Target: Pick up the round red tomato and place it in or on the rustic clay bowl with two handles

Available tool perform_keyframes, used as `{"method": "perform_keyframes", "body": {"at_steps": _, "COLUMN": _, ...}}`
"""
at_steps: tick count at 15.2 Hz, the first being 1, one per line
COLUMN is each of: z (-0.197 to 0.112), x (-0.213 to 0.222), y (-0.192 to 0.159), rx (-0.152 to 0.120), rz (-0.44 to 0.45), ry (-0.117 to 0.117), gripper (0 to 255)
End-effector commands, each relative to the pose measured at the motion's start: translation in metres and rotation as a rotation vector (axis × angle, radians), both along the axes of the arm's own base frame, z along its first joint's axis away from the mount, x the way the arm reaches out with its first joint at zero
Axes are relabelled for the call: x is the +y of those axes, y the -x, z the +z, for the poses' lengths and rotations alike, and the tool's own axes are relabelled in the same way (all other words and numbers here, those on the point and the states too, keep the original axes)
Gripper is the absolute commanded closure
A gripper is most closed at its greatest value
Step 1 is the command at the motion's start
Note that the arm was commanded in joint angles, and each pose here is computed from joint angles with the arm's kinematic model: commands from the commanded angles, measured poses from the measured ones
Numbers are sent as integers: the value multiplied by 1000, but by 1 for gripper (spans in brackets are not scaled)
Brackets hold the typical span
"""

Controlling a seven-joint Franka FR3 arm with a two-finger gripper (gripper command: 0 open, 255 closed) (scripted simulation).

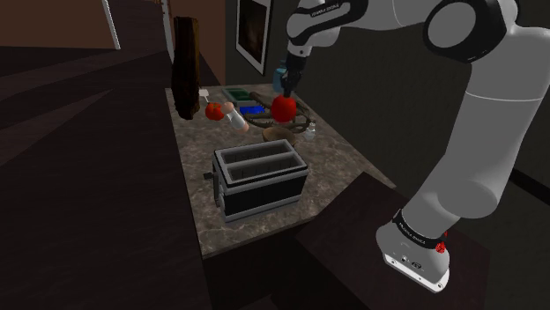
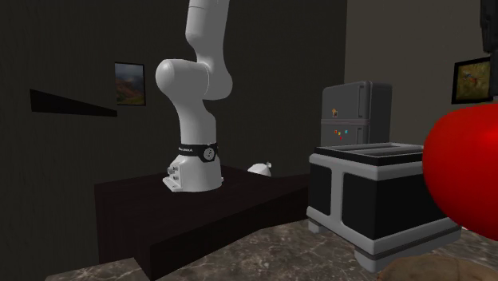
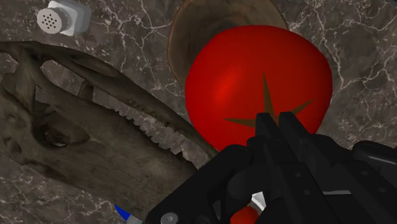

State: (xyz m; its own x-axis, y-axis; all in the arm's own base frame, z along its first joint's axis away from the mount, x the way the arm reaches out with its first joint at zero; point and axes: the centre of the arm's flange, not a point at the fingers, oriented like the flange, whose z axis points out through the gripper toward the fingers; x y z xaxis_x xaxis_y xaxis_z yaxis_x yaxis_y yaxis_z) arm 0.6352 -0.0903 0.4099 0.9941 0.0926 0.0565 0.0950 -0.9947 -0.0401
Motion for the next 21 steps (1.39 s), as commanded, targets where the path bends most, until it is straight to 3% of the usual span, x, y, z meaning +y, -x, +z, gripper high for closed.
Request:
{"method": "perform_keyframes", "body": {"at_steps": 1, "z": -11, "x": 0, "y": 0, "rx": -1, "rz": 0, "ry": 0, "gripper": 255}}
{"method": "perform_keyframes", "body": {"at_steps": 13, "z": -76, "x": 0, "y": 0, "rx": -1, "rz": 0, "ry": 0, "gripper": 255}}
{"method": "perform_keyframes", "body": {"at_steps": 21, "z": -76, "x": 0, "y": 0, "rx": -1, "rz": 0, "ry": 0, "gripper": 255}}
